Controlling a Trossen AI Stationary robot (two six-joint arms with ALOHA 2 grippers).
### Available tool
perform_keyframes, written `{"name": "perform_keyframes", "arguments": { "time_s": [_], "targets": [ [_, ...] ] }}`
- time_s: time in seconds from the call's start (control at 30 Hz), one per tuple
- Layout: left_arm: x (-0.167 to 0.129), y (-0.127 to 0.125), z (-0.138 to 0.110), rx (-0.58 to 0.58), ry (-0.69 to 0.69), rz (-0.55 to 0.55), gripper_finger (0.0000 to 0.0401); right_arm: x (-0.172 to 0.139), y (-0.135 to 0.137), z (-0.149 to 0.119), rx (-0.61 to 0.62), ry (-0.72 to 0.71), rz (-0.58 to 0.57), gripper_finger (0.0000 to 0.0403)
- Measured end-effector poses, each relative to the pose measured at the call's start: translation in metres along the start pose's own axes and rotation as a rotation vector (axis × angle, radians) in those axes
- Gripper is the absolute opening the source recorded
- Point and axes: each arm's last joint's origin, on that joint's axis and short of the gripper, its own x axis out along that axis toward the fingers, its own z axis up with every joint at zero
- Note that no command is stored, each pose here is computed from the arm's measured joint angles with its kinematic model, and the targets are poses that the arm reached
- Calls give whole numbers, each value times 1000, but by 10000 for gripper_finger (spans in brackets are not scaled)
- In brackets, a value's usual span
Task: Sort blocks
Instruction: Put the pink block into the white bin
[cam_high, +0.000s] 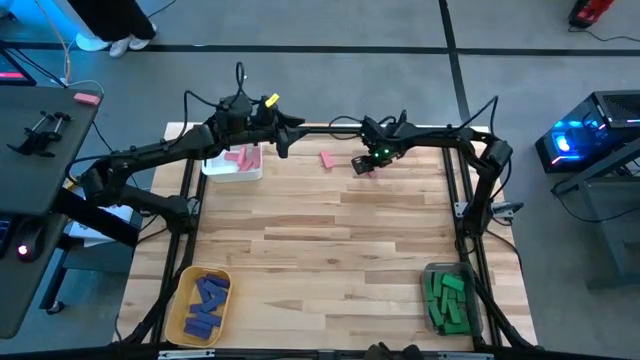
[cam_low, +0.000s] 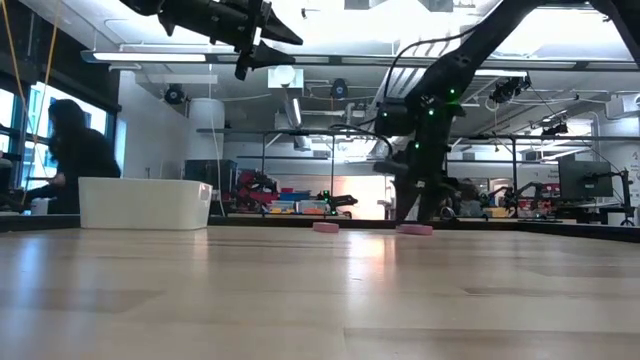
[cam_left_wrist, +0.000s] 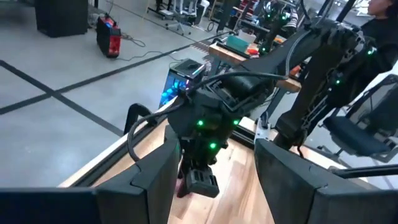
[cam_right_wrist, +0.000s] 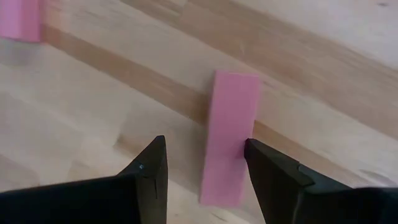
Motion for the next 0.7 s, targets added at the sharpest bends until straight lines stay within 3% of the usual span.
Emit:
{"name": "perform_keyframes", "arguments": {
  "time_s": [0.47,0.57,0.7],
  "targets": [
    [0,0,-1,15,8,-3,197,19,11,-8,30,24,-56,143],
    [0,0,-1,15,8,-3,197,19,11,-8,30,29,-53,114],
    [0,0,0,16,6,-4,197,18,15,-8,-6,28,-23,24]
  ]
}}
